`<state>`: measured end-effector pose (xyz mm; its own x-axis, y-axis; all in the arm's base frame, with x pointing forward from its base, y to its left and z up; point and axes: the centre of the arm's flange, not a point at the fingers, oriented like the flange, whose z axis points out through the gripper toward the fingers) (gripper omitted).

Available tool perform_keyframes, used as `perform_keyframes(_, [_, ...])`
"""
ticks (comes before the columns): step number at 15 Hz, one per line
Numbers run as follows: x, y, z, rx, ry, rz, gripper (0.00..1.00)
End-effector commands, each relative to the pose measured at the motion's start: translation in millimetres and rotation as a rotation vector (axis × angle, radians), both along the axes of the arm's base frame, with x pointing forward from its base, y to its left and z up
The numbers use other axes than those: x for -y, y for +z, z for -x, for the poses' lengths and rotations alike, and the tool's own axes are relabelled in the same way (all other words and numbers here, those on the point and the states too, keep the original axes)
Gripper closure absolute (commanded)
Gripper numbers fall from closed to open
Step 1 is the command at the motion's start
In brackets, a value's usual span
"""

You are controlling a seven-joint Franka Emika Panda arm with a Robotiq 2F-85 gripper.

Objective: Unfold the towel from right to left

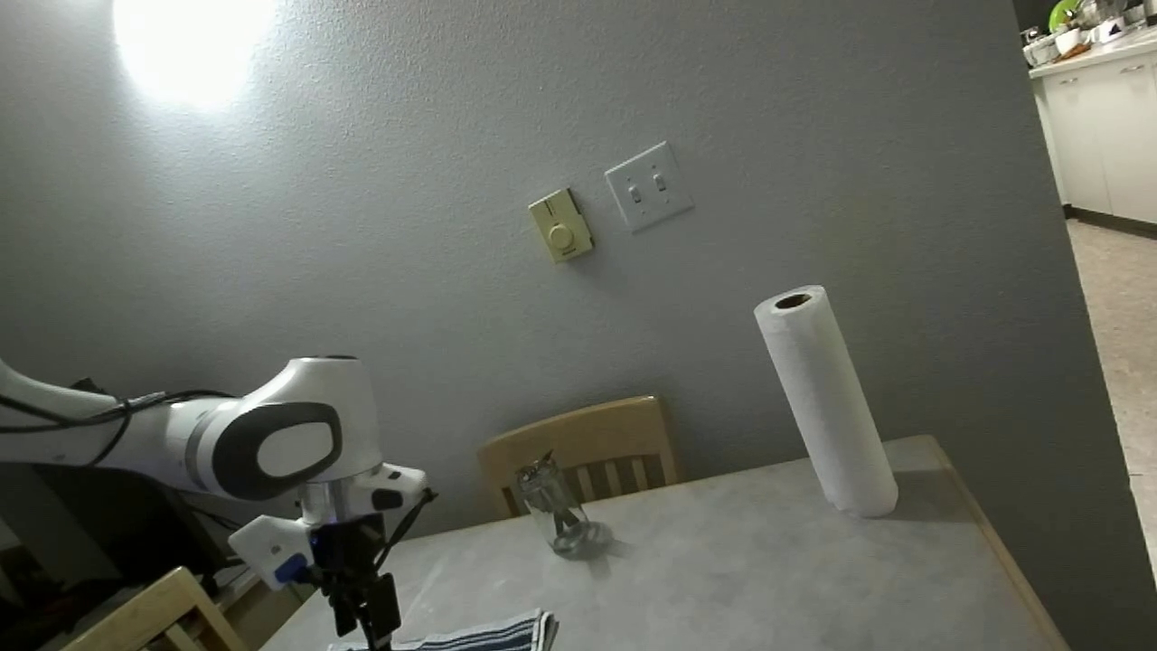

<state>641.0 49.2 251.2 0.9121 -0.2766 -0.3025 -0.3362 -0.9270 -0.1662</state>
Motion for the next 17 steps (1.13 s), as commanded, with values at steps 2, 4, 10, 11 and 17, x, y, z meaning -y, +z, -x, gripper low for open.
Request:
perform_keyframes(2, [0.0,15.8,17.0,0.000,0.031,-0.072,0.00])
perform_keyframes(4, [-4.8,10.4,3.4,0.007,0.018,-0.044,0.00])
perform_keyframes(10, [-5.9,9.0,3.2,0.005,0.019,-0.047,0.00])
perform_keyframes(11, [-6.0,9.0,3.2,0.005,0.019,-0.047,0.00])
perform_keyframes(17, [-5.9,9.0,3.2,0.005,0.019,-0.046,0.00])
